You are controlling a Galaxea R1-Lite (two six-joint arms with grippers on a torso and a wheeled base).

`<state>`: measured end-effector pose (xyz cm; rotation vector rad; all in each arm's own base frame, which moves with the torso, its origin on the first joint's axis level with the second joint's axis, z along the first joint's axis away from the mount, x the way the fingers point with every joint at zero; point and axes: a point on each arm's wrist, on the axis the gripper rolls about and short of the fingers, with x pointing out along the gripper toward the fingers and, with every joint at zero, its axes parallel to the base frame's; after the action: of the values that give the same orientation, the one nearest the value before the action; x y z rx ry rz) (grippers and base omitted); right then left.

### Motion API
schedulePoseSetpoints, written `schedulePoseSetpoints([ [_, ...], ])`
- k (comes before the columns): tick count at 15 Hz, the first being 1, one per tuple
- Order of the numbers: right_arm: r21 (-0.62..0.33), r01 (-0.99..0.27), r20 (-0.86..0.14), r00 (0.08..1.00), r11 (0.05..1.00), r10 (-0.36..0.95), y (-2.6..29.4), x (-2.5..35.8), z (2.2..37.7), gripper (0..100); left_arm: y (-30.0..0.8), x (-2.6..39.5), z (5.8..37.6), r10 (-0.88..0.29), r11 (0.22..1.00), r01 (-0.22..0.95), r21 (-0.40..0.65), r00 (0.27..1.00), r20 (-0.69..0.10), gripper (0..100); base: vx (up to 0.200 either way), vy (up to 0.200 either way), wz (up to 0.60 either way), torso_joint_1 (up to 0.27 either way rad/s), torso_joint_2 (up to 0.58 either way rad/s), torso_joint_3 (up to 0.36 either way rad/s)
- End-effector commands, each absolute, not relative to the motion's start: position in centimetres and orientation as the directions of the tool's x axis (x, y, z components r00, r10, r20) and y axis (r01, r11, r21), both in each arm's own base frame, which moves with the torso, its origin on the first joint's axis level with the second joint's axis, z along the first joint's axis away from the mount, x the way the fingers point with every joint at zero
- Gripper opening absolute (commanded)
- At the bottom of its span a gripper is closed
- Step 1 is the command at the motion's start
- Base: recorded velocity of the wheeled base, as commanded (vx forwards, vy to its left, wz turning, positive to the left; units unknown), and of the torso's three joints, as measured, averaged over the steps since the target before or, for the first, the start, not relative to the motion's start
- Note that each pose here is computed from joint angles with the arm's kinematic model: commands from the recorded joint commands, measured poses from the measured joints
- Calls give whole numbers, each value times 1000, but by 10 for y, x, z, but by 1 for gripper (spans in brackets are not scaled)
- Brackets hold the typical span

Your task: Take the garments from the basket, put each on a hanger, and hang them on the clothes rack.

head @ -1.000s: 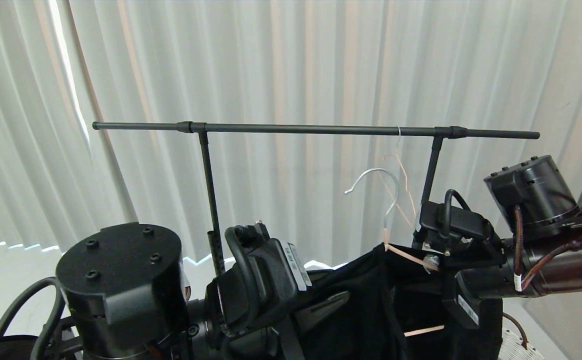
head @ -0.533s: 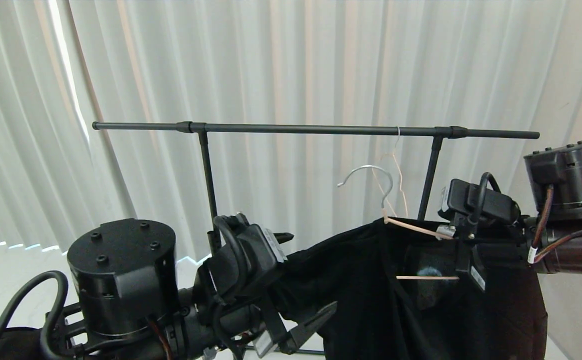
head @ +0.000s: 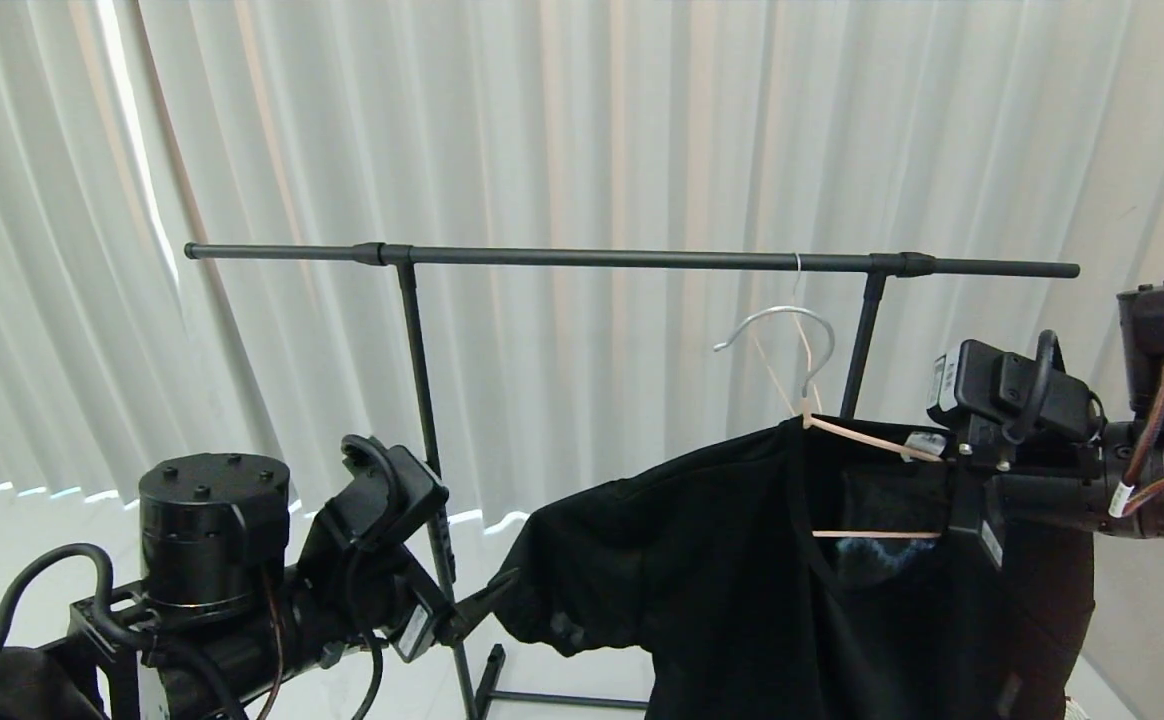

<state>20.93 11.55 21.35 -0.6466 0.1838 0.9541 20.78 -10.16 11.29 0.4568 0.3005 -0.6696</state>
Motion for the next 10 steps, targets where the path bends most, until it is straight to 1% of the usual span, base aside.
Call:
schedulePoseSetpoints([
  [1,-440,-800,-405,582,408,705,115,206,218,0,-100,210,101,-524,682,674,284,721,-454,100,0,0,0,0,0,0],
  [2,-441,-801,-401,578,404,711,115,204,219,0,-101,211,97,-534,670,690,275,705,-466,100,0,0,0,0,0,0],
  [4,-442,-806,-391,567,393,725,115,200,221,0,-102,214,94,-533,671,691,270,702,-473,100,0,0,0,0,0,0],
  [5,-440,-809,-394,564,390,726,115,198,220,0,-102,214,95,-535,671,690,270,703,-468,0,0,0,0,0,0,0],
  [10,-439,-810,-395,563,389,726,114,194,219,0,-101,215,96,-535,679,681,276,716,-449,0,0,0,0,0,0,0],
])
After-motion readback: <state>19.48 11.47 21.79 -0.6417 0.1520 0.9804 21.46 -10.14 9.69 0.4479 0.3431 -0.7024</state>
